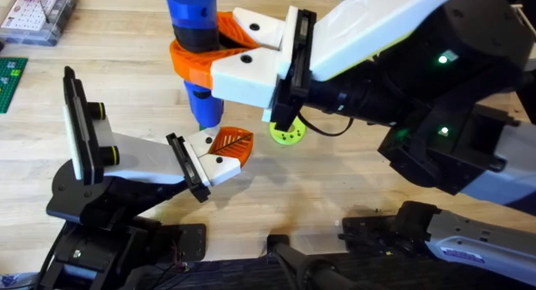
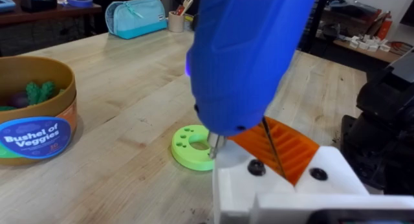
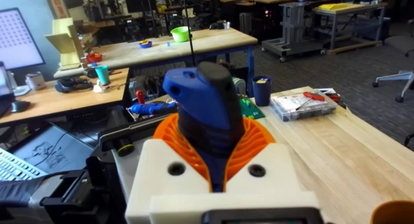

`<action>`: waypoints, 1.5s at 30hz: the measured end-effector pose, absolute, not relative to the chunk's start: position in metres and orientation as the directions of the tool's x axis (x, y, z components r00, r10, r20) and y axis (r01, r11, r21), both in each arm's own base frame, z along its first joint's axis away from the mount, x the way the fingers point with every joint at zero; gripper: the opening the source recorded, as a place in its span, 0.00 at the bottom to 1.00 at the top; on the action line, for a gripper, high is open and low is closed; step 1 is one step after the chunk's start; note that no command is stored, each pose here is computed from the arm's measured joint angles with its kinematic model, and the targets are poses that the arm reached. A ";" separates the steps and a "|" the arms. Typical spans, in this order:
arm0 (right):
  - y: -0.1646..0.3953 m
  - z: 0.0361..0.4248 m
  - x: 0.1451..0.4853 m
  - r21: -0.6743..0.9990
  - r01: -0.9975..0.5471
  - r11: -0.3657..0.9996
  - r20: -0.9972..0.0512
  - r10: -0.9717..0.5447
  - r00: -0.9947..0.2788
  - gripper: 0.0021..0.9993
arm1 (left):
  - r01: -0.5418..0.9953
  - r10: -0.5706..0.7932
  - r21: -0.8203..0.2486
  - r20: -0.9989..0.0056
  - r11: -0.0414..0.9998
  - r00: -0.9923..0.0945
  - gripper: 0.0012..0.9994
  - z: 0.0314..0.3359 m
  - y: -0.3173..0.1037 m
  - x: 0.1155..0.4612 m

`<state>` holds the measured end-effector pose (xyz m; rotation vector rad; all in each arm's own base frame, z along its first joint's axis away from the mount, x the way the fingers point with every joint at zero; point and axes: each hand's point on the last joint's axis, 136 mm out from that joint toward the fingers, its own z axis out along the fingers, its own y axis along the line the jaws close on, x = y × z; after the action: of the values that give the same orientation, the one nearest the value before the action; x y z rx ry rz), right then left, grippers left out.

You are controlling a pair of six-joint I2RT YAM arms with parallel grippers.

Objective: Pick up the gripper from the table and insert it into the empty holder that is missing its gripper. Then pick up a screw, insert it into the mounting hole, and use the screwdriver to tighten it. Finally, clean up the table by picking up the vegetable and placing it into the bucket.

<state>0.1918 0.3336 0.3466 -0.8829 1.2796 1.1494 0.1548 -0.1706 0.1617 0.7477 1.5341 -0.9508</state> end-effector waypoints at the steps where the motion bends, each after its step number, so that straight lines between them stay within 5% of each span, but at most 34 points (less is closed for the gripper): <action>1: 0.334 0.343 0.192 0.111 -0.964 0.240 -0.987 0.137 -0.080 0.06 | 0.863 -0.038 -0.175 -0.983 0.474 -0.178 0.01 0.161 -0.171 0.155; 21: 0.311 0.383 0.188 0.043 -0.963 0.266 -0.970 0.243 0.024 0.06 | 0.861 -0.037 -0.183 -0.981 0.474 -0.188 0.01 0.159 -0.171 0.155; 33: 0.319 0.366 0.196 0.266 -0.938 0.223 -0.945 0.251 -0.208 0.05 | 0.861 -0.037 -0.183 -0.981 0.474 -0.188 0.01 0.159 -0.171 0.155; 45: 0.323 0.350 0.199 0.324 -0.918 0.229 -0.936 0.215 -0.277 0.06 | 0.861 -0.037 -0.183 -0.981 0.474 -0.188 0.01 0.159 -0.171 0.155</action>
<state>0.1994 0.3226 0.3504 -0.7184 1.4038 1.3027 0.1546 -0.1706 0.1593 0.7423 1.5492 -0.9577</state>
